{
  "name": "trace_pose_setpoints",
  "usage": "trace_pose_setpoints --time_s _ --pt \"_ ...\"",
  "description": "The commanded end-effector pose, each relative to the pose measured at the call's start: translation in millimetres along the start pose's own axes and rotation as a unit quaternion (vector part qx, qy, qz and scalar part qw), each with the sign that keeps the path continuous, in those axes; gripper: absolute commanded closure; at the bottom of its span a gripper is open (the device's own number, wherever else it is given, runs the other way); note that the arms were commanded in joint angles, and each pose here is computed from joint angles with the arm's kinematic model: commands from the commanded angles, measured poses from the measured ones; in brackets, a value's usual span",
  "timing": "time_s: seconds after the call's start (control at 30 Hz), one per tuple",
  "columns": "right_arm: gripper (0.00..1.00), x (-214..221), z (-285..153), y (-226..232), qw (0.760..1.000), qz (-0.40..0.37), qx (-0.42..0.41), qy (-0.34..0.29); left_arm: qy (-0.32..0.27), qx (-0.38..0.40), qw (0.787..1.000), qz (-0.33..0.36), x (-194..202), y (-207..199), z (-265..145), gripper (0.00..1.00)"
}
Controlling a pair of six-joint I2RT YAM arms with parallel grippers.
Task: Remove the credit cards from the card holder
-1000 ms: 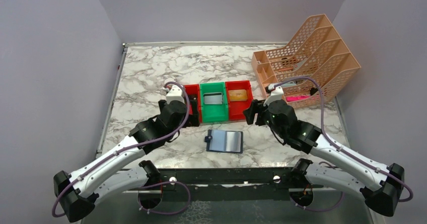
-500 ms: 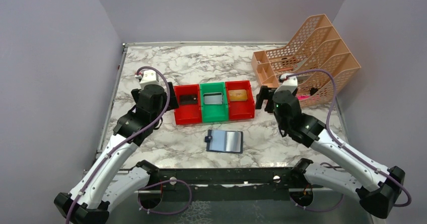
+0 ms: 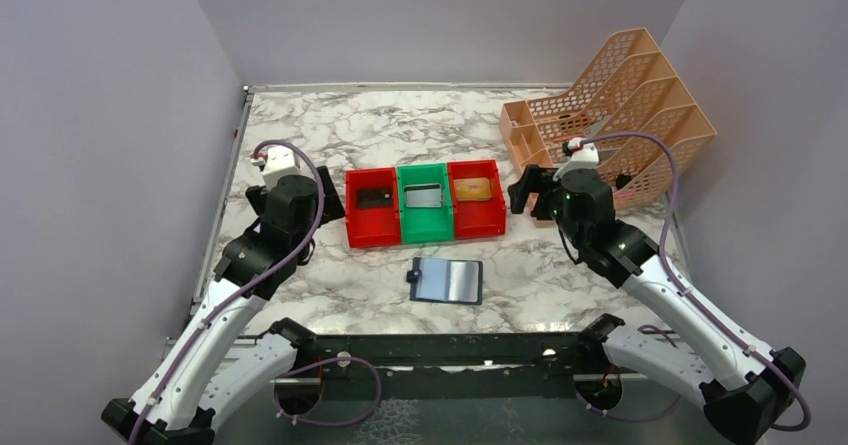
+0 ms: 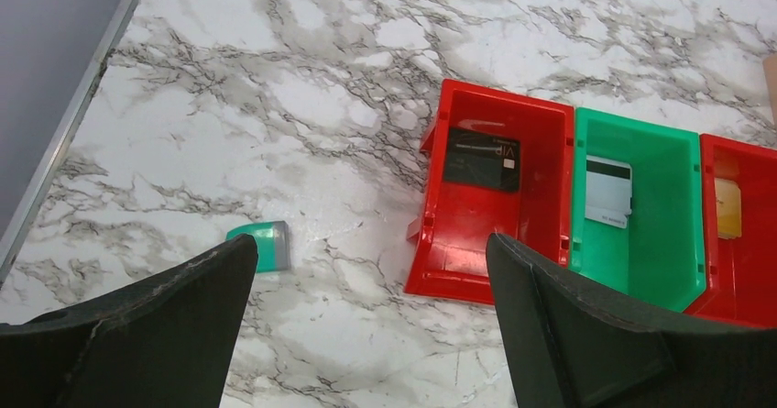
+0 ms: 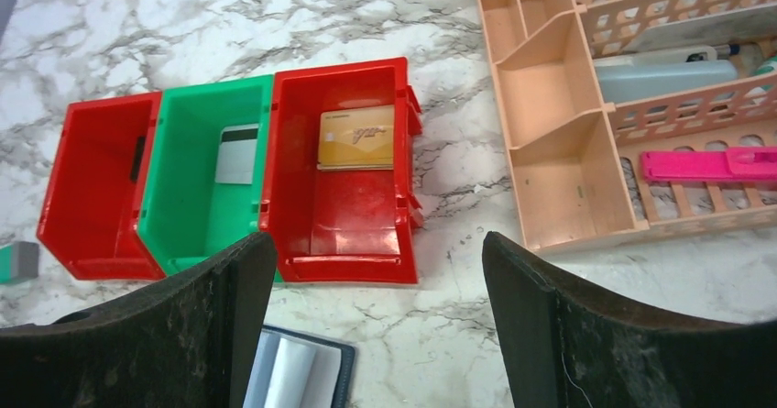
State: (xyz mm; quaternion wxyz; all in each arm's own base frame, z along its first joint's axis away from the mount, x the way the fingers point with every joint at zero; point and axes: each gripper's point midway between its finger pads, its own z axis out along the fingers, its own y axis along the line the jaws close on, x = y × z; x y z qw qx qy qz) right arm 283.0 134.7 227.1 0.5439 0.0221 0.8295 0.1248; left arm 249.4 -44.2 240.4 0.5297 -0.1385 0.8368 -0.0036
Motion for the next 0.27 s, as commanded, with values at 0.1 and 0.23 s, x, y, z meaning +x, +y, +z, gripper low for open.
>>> trace_pose_setpoints --time_s 0.1,0.23 --pt "0.12 -21.9 -5.1 22.3 0.998 -0.005 -0.055 -0.023 -0.018 -0.012 1.000 -0.003 -11.8 7.5 -6.3 0.01" --pt "0.12 -23.1 -2.0 17.8 0.999 -0.011 -0.040 -0.027 -0.016 -0.022 1.000 0.007 -8.9 10.7 -3.8 0.01"
